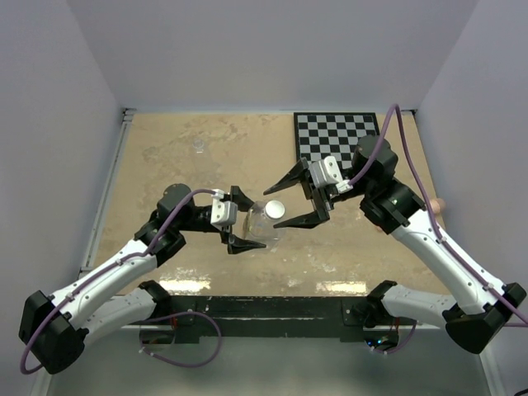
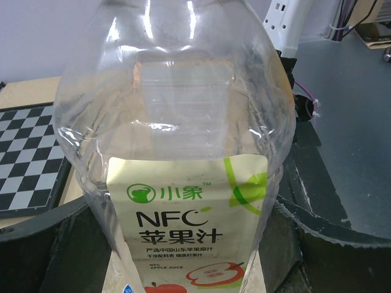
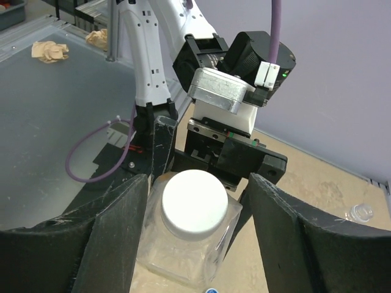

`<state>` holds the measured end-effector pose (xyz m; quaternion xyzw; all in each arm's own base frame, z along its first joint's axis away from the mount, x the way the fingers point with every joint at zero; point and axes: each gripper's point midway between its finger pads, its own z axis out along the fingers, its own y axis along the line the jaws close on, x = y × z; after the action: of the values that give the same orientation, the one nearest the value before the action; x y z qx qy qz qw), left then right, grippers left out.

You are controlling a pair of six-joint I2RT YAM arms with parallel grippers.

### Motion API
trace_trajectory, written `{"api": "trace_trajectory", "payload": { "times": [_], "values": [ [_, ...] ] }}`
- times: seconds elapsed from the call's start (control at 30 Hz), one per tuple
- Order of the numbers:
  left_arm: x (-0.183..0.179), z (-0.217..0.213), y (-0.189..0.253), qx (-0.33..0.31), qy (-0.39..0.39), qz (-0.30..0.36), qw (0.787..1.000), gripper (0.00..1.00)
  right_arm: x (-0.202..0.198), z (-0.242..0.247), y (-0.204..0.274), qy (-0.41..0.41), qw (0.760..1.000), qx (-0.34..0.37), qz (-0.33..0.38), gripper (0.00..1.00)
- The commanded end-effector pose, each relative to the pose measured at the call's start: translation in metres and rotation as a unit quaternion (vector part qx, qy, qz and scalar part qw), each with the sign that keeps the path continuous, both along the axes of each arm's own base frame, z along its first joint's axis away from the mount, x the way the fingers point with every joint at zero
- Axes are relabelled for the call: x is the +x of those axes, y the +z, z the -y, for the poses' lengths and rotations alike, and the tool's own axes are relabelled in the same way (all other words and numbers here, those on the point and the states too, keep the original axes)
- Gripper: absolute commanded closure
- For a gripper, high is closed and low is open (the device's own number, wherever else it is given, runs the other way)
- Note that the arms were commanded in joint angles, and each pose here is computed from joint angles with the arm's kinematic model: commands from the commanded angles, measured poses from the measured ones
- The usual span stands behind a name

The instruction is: Screw on the bottle caps

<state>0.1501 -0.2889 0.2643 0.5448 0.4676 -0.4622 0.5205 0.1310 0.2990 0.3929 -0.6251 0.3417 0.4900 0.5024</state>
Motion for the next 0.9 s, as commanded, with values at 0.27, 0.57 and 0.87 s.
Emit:
{"api": "trace_trajectory", "payload": {
  "times": [0.27, 0.57, 0.87],
  "values": [
    [-0.002, 0.007, 0.032, -0.039, -0.021, 0.042, 0.998, 1.00, -0.001, -0.005, 0.002, 0.012, 1.000, 0.002, -0.011, 0.48],
    [0.004, 0.010, 0.037, -0.045, 0.013, 0.056, 0.997, 1.00, 0.006, -0.007, 0.000, -0.007, 1.000, -0.002, -0.022, 1.00],
    [0.039, 0.005, 0.048, -0.051, 0.189, 0.080, 0.977, 1.00, 0.031, -0.010, -0.017, -0.090, 0.993, -0.023, -0.073, 1.00]
  ]
}}
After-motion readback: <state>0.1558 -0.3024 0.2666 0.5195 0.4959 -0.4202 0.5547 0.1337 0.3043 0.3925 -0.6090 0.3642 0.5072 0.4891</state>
